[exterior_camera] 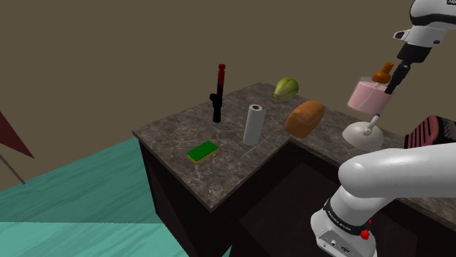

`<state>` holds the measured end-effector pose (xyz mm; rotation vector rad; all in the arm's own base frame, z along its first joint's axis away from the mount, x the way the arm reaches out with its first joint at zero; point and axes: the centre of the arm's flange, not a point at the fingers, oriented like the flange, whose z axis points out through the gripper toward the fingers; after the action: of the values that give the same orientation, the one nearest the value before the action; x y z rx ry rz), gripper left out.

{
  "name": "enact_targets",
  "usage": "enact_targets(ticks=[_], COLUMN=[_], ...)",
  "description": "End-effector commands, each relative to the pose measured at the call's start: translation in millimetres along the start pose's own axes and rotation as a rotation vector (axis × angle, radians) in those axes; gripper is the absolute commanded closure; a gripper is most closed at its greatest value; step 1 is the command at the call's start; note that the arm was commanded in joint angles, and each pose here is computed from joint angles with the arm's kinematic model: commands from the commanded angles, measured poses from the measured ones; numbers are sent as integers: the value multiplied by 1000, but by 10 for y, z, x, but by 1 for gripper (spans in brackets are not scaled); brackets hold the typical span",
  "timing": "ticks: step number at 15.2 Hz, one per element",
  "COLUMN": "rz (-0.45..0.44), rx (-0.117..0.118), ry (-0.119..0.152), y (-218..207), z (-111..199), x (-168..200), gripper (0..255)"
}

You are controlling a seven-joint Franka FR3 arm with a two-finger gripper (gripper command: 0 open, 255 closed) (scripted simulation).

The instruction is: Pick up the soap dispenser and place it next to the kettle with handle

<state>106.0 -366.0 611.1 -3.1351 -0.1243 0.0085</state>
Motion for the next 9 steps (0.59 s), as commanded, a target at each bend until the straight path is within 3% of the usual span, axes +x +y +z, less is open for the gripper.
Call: enact_targets(ticks=[1, 9], rz=[-1, -1], rx=[0, 0], ry=[0, 0], y=[30, 31], z=[87, 509], x=[-78, -76], gripper=[255, 255])
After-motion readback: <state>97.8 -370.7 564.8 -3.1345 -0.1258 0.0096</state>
